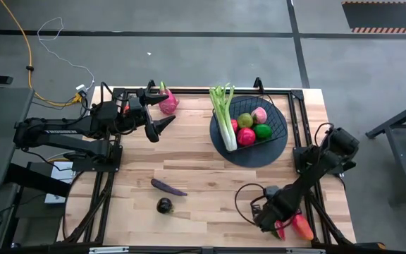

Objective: Build produce basket
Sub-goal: Put the watermelon into the wire basket

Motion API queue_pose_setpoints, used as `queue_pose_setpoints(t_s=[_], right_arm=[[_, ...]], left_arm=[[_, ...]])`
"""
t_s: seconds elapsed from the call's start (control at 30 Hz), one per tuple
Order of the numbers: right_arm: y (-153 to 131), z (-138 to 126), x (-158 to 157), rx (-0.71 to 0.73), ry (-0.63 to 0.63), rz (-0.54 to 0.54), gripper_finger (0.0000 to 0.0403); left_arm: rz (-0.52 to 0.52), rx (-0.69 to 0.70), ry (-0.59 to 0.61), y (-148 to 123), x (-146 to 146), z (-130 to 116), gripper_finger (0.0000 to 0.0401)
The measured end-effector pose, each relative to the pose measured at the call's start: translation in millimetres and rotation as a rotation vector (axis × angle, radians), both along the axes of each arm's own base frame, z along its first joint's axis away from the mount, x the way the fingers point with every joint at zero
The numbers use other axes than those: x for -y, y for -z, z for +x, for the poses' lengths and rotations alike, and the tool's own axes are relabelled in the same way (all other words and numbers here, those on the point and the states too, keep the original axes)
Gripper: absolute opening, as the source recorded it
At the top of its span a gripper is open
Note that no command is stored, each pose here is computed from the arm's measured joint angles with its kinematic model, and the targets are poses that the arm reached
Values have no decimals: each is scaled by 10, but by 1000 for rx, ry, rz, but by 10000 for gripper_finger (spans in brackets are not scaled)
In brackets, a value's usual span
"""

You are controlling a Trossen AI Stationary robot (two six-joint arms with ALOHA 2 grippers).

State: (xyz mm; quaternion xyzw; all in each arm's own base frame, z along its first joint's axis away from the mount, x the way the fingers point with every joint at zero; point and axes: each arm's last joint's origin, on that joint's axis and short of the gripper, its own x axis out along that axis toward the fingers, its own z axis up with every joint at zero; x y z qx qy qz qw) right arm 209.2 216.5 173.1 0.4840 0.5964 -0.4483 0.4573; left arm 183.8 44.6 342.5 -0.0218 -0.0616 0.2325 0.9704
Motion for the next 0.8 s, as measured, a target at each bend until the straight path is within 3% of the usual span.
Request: queue_pose_setpoints(t_s=[0.1,0.2,0.3,0.43,0.63,0.8], right_arm=[[-185,44,34,160,-84,-29,80],[-431,119,110,412,-200,-69,79],[-725,206,217,712,-334,-161,79],[-1123,314,472,987,-511,-316,78],[-1601,395,974,1204,-700,-578,78],[-1776,380,1296,1258,-834,-636,78]], left_arm=[[0,0,0,0,0,0,400],[0,0,0,0,0,0,400],[0,0,0,0,0,0,400],[-13,7,5,-1,1,0,400],[-130,65,76,-2,16,6,400],[-262,115,254,-13,62,21,400]])
